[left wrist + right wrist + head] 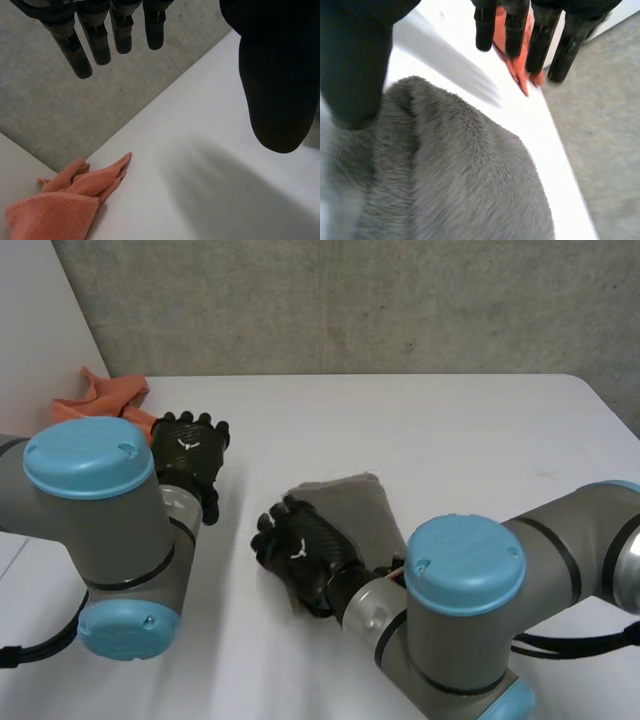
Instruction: Fold the laundry.
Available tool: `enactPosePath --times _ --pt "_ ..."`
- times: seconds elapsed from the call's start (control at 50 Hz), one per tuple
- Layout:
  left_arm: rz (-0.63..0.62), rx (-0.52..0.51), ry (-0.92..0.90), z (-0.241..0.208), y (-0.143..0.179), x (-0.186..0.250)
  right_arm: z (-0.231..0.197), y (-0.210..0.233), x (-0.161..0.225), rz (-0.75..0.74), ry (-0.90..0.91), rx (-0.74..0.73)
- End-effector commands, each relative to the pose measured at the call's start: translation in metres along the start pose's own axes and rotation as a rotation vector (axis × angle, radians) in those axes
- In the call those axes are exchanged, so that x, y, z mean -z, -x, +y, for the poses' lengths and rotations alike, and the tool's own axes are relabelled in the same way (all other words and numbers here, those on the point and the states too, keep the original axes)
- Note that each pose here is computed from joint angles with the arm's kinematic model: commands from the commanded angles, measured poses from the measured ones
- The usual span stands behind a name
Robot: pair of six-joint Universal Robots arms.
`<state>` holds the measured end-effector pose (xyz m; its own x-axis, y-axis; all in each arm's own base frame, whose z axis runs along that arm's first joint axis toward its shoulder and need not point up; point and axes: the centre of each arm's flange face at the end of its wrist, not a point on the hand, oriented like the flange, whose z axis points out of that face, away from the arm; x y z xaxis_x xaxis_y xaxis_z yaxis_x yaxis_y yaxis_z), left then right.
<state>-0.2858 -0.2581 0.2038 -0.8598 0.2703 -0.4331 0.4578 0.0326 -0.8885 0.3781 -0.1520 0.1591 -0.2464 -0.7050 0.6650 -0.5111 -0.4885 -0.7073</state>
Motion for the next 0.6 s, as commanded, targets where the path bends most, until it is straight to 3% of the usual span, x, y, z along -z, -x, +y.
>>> enactPosePath --times 0.02,0.04,0.1,0.22,0.42,0.6 --pt "0.145 0.161 -0.101 -0.018 -0.014 0.0 0.023 -0.072 0.01 0.171 0.016 -0.439" --pt "0.173 0.172 -0.116 -0.021 -0.017 0.0 0.036 -0.102 0.014 0.255 0.023 -0.537" --pt "0.337 0.204 -0.161 -0.029 -0.037 0.01 0.063 -0.128 0.02 0.32 0.072 -0.684" --pt "0.418 0.199 -0.11 -0.015 -0.057 0.013 0.091 -0.109 0.001 0.22 0.246 -0.782" --pt "0.48 0.105 0.137 0.036 -0.079 0.011 0.118 -0.088 -0.016 0.14 0.385 -0.788" --pt "0.461 0.012 0.13 0.028 -0.075 0.01 0.101 -0.104 -0.001 0.178 0.351 -0.758"
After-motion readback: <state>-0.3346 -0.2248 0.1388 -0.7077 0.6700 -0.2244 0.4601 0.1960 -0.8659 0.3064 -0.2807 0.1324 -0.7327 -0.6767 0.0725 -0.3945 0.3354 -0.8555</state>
